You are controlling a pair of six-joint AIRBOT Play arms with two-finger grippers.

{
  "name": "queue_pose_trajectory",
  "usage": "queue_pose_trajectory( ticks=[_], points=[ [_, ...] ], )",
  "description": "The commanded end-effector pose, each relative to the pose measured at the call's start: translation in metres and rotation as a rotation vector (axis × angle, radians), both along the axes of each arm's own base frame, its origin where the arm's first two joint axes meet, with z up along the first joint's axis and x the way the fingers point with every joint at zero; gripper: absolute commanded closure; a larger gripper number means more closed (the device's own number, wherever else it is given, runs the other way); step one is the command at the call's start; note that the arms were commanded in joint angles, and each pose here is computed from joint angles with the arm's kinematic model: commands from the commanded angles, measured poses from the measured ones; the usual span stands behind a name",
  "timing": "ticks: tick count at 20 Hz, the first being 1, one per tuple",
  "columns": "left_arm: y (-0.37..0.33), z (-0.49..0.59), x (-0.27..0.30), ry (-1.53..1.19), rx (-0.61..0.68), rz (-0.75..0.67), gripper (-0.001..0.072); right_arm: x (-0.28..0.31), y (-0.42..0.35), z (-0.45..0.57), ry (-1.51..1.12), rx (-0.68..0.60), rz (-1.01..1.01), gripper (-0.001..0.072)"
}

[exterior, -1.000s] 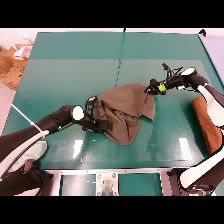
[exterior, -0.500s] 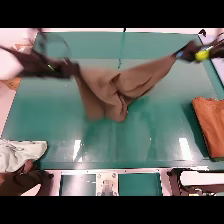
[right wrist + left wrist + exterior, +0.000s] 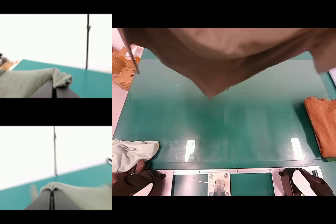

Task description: Fold the shirts.

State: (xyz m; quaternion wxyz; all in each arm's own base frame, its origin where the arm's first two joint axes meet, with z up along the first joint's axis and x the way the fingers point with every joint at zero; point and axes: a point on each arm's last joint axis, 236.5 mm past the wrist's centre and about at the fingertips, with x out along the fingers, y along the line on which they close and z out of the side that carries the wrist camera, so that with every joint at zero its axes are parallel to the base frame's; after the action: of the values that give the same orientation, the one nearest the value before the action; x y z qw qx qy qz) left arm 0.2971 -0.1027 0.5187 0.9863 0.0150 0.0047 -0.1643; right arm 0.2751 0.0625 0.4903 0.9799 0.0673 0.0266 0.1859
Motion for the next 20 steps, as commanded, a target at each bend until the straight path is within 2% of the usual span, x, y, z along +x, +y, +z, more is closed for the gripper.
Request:
queue_pose_trajectory(
  ticks=[1,3,6,10,13,16,17,18,19,20],
  points=[
    [0.020,0.010,0.012,-0.073,0.086,0.098,0.0686,-0.041,0.007,0.004,-0.024,-0.041,-0.060,0.0690],
    [0.008,-0.018,0.050,-0.038,0.129,0.098,0.0686,-0.032,0.008,-0.042,0.132,-0.022,-0.024,0.0690],
    [-0.026,-0.096,0.128,0.126,0.179,0.062,0.0686,-0.007,-0.001,-0.141,0.391,0.072,0.003,0.0689],
    [-0.094,-0.266,0.237,0.421,0.236,-0.066,0.0685,0.014,-0.010,-0.326,0.748,0.239,0.017,0.0689],
    [-0.167,-0.402,0.265,0.648,0.135,-0.285,0.0684,0.001,0.000,-0.462,0.938,0.406,-0.021,0.0689],
    [-0.199,-0.473,0.262,0.812,0.009,-0.374,0.0683,-0.024,0.012,-0.545,1.046,0.499,-0.084,0.0689],
    [-0.200,-0.480,0.258,0.841,0.009,-0.383,0.0567,-0.030,0.013,-0.557,1.067,0.502,-0.092,0.0689],
    [-0.196,-0.479,0.255,0.861,0.015,-0.386,0.0231,-0.032,0.012,-0.562,1.073,0.492,-0.091,0.0689],
    [-0.189,-0.472,0.251,0.898,0.003,-0.390,0.0163,-0.029,0.011,-0.560,1.065,0.483,-0.092,0.0688],
    [-0.177,-0.461,0.246,0.947,-0.007,-0.393,0.0163,-0.024,0.009,-0.555,1.053,0.475,-0.091,0.0669]
  ],
)
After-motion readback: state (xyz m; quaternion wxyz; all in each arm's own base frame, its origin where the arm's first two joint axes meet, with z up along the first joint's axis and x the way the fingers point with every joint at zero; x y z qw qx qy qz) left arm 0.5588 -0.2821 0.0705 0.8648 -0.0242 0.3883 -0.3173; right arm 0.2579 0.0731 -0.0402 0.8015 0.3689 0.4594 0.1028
